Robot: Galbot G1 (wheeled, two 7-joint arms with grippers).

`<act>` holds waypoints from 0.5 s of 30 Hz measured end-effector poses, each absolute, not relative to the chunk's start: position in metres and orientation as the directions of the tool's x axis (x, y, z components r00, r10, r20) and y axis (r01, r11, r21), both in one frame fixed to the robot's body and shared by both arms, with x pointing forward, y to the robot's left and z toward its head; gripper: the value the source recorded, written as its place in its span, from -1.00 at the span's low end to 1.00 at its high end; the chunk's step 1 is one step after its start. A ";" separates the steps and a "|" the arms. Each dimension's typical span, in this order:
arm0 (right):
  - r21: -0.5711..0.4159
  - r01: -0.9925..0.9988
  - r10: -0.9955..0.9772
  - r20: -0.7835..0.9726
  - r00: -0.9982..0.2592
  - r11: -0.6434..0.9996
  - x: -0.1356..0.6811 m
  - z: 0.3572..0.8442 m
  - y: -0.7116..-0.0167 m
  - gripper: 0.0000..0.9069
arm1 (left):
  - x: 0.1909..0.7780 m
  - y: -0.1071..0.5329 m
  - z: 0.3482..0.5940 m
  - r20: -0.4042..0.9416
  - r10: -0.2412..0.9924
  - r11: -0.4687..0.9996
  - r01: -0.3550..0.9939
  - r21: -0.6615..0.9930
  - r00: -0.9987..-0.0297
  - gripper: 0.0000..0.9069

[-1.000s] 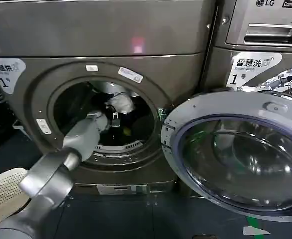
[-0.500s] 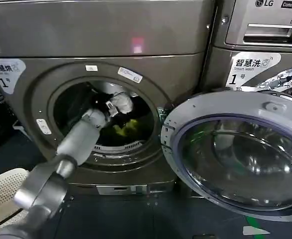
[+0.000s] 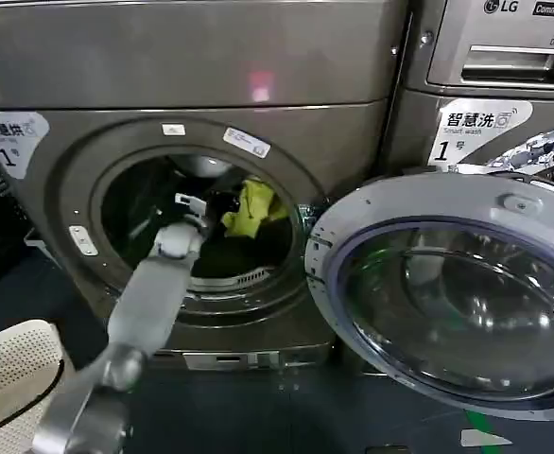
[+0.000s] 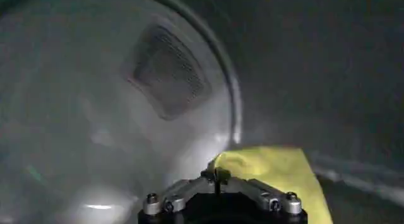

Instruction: Grasp the clothes from the dryer.

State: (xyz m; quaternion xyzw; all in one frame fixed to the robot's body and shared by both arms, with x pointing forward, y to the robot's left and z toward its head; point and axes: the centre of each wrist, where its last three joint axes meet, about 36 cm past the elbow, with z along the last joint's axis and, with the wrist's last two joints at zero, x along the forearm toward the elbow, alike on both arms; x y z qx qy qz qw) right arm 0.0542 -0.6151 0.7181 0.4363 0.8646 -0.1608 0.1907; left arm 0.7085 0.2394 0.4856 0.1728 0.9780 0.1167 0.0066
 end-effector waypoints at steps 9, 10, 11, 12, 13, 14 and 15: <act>-0.114 0.813 0.681 -0.487 -0.547 0.571 0.057 0.720 -0.614 1.00 | 0.658 0.236 0.461 -0.151 0.143 0.983 0.122 0.140 -0.978 -1.00; -0.115 0.812 0.680 -0.488 -0.547 0.572 0.057 0.720 -0.614 1.00 | 0.653 0.236 0.457 -0.159 0.131 0.985 0.109 0.135 -0.979 -1.00; -0.114 0.812 0.678 -0.491 -0.547 0.572 0.057 0.721 -0.615 1.00 | 0.648 0.235 0.455 -0.168 0.120 0.986 0.098 0.131 -0.979 -1.00; -0.113 0.813 0.678 -0.493 -0.545 0.571 0.057 0.721 -0.615 1.00 | 0.644 0.234 0.451 -0.171 0.113 0.988 0.092 0.128 -0.979 -1.00; -0.111 0.814 0.679 -0.493 -0.543 0.570 0.057 0.721 -0.615 1.00 | 0.641 0.233 0.450 -0.177 0.106 0.989 0.084 0.125 -0.978 -1.00; -0.111 0.815 0.680 -0.493 -0.542 0.569 0.056 0.720 -0.616 1.00 | 0.638 0.232 0.450 -0.184 0.100 0.990 0.078 0.120 -0.978 -1.00; -0.109 0.816 0.681 -0.494 -0.541 0.568 0.056 0.720 -0.616 1.00 | 0.636 0.231 0.450 -0.187 0.094 0.991 0.073 0.116 -0.978 -1.00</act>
